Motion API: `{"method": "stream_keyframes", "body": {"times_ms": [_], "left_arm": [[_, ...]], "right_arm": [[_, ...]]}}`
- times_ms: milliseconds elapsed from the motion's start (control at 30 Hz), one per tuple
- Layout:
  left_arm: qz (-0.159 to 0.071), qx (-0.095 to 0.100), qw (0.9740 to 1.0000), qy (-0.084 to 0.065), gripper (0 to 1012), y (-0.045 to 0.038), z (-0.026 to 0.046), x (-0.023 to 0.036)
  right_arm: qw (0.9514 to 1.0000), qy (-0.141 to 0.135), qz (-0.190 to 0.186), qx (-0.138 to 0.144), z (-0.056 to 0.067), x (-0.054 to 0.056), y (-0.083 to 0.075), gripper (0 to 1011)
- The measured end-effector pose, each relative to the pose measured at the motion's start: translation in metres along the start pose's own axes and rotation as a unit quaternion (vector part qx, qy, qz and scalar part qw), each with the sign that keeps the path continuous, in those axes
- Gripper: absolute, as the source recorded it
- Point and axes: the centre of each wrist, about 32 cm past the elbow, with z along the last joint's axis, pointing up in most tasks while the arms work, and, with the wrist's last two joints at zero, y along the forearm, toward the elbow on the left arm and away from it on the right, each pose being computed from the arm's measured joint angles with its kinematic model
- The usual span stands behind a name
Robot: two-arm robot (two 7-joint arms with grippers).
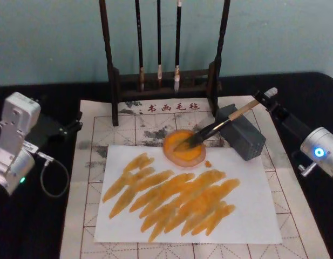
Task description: Pick up the brush from the inkstone, write on the paper, then place the brush back to its original position.
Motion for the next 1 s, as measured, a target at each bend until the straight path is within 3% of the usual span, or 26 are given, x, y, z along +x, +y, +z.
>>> {"method": "stream_keyframes", "body": {"times_ms": [233, 400, 700, 1000], "left_arm": [[0.000, 0.000, 1.0000, 0.000, 1001, 0.0000, 0.0000, 0.0000], [0.000, 0.000, 1.0000, 0.000, 1001, 0.0000, 0.0000, 0.0000], [0.000, 0.000, 1.0000, 0.000, 1001, 0.0000, 0.0000, 0.0000], [0.000, 0.000, 1.0000, 0.000, 1001, 0.0000, 0.0000, 0.0000]], "right_arm": [[0.9976, -0.067, -0.009, -0.017, 0.010, 0.000, -0.012, 1000], [0.9920, -0.119, -0.022, -0.036, 0.017, 0.002, -0.021, 1000], [0.9847, -0.160, -0.040, -0.056, 0.022, 0.006, -0.029, 1000], [0.9688, -0.232, -0.066, -0.058, 0.020, 0.009, -0.033, 1000]]}}
